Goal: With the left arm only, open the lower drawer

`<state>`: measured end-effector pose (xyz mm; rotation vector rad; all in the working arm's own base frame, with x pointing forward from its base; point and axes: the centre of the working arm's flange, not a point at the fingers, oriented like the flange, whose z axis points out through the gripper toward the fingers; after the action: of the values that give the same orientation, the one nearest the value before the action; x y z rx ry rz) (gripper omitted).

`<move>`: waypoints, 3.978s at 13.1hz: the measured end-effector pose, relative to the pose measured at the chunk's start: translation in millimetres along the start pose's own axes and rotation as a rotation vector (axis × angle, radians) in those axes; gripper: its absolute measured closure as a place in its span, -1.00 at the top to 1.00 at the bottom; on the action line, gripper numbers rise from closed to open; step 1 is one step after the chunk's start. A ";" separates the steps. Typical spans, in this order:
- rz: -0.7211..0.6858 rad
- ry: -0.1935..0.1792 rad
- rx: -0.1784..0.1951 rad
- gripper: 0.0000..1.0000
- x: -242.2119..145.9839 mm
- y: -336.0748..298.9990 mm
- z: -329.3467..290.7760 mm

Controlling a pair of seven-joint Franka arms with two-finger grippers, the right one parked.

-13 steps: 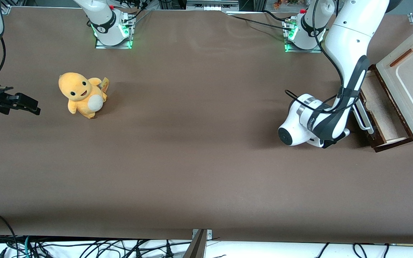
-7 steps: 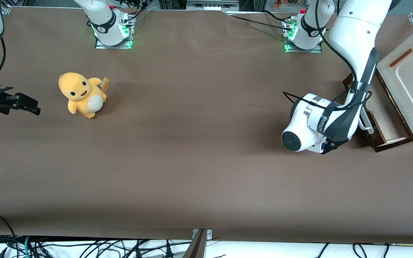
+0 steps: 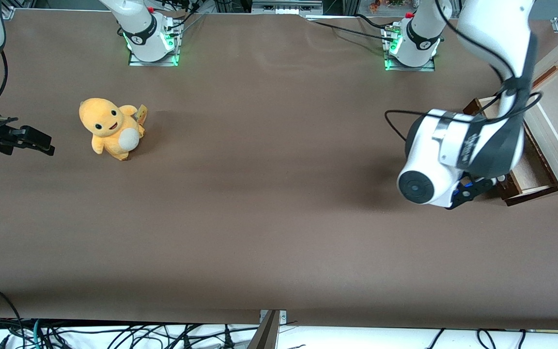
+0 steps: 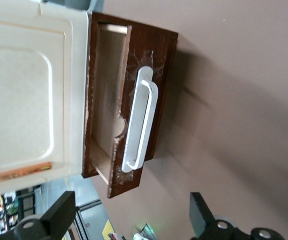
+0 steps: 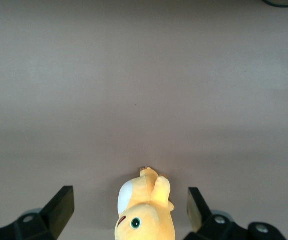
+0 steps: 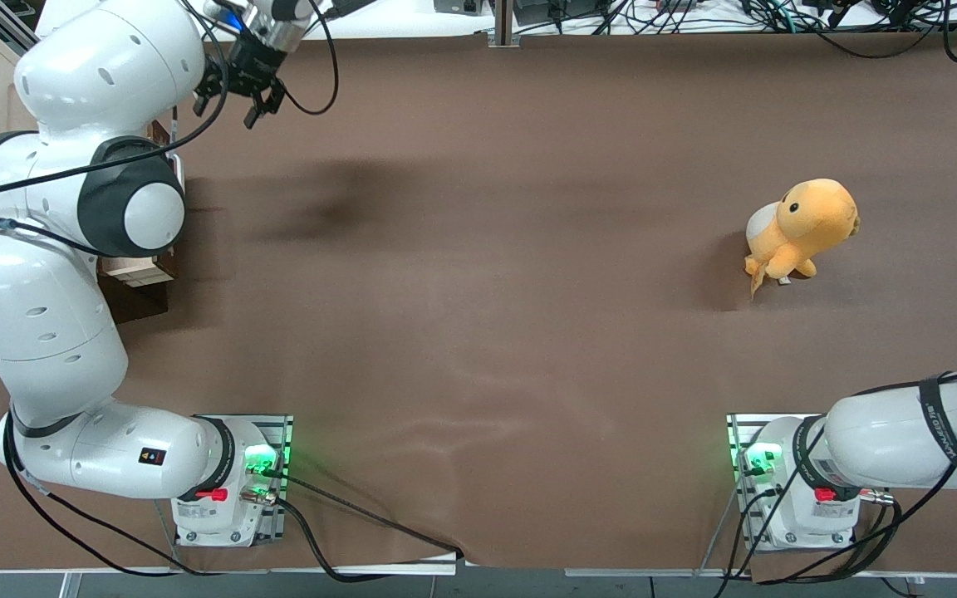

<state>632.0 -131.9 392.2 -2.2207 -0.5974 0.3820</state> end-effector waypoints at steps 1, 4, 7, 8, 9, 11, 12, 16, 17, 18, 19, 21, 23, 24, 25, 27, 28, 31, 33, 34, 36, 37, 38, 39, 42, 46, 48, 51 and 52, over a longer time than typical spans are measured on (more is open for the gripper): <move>0.048 0.007 -0.026 1.00 4.6 -11.4 -9.5; 0.190 0.001 -0.113 1.00 13.1 -43.9 -25.9; 0.311 -0.032 -0.269 1.00 17.0 -88.3 -39.5; 0.347 -0.042 -0.339 1.00 19.1 -106.0 -43.4; 0.384 -0.043 -0.404 1.00 22.2 -122.8 -45.8; 0.457 -0.029 -0.502 1.00 31.8 -148.2 -44.0; 0.482 -0.018 -0.538 1.00 37.5 -154.4 -41.8; 0.544 0.050 -0.683 1.00 59.7 -161.9 -38.2; 0.550 0.060 -0.714 1.00 68.1 -167.5 -33.0; 0.560 0.074 -0.733 1.00 75.7 -172.2 -27.6; 0.568 0.093 -0.740 1.00 81.7 -173.3 -23.1; 0.577 0.108 -0.743 1.00 87.0 -164.3 -15.6; 0.580 0.123 -0.747 1.00 89.4 -156.3 -12.6; 0.587 0.139 -0.750 1.00 90.9 -154.9 -12.8; 0.608 0.153 -0.751 1.00 91.5 -154.4 -13.1; 0.658 0.177 -0.750 1.00 91.8 -154.4 -13.3; 0.676 0.185 -0.749 1.00 91.9 -155.1 -13.3; 0.701 0.187 -0.806 1.00 90.0 -157.7 -16.2; 0.711 0.190 -0.833 1.00 88.9 -157.2 -18.4; 0.712 0.191 -0.840 1.00 88.7 -157.3 -19.1; 0.708 0.193 -0.840 1.00 89.6 -159.7 -18.5; 0.700 0.193 -0.840 1.00 91.8 -162.7 -16.4; 0.687 0.197 -0.843 1.00 95.8 -167.6 -13.4; 0.672 0.209 -0.842 1.00 100.4 -173.2 -10.8; 0.638 0.250 -0.788 1.00 103.9 -193.9 -11.1; 0.625 0.266 -0.757 1.00 103.9 -202.5 -12.0; 0.608 0.262 -0.746 1.00 109.5 -209.3 -4.7; 0.606 0.261 -0.749 1.00 110.7 -210.8 -3.0; 0.611 0.262 -0.753 1.00 109.2 -208.9 -5.1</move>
<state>665.0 43.8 546.0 -3.1039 0.1401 0.1630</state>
